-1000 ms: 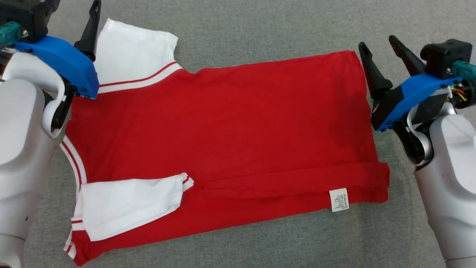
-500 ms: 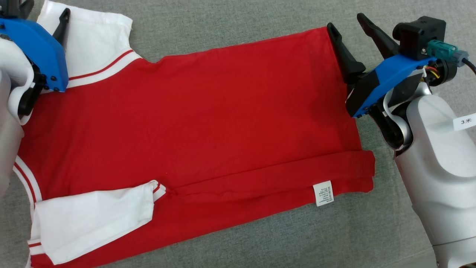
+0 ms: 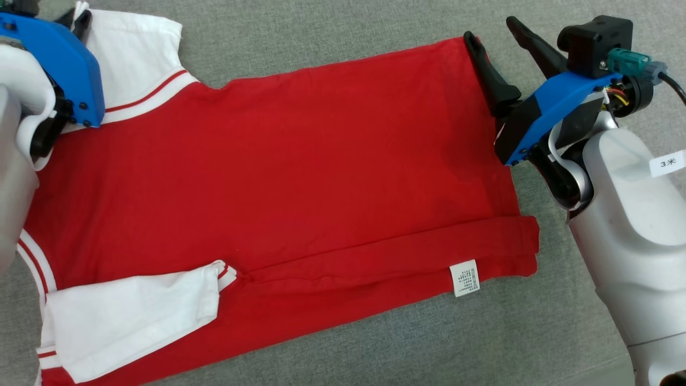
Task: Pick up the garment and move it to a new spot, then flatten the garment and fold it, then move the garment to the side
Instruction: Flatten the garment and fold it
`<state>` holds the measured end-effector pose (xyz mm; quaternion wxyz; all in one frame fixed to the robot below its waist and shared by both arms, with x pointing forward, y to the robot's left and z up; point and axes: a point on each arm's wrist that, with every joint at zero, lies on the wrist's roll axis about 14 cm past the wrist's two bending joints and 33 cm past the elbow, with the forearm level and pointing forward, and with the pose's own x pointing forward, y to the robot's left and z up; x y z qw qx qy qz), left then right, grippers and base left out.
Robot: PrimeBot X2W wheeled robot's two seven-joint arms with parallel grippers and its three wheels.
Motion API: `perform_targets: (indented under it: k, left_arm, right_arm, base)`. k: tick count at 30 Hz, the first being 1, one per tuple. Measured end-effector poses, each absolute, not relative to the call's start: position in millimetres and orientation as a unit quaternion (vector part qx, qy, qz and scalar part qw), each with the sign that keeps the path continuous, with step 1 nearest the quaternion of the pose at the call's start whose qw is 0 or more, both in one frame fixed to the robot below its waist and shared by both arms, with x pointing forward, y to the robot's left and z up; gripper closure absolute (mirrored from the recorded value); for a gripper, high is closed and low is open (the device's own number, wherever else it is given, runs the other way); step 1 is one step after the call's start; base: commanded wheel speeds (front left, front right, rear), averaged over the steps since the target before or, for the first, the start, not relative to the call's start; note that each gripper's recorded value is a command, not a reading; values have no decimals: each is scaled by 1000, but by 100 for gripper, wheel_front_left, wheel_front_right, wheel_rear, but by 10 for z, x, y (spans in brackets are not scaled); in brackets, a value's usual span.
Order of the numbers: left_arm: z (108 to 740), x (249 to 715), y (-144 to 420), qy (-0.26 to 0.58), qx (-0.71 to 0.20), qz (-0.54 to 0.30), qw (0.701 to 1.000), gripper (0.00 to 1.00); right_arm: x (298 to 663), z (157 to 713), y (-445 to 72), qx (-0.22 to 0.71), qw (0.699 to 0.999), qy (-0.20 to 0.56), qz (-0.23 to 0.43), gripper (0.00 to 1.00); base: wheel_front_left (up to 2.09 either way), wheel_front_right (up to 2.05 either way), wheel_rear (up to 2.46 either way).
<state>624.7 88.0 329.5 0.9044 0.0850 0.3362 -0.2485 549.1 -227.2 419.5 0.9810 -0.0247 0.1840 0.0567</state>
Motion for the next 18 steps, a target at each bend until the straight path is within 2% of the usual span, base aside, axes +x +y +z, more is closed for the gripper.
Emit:
perform_targets:
  k: [18]
  left_arm:
    - [3727, 6304, 786, 261, 83, -271, 923, 100]
  right_arm:
    - [5530, 3843, -2300, -21, 951, 303, 56, 0]
  base:
    - [0, 0, 0]
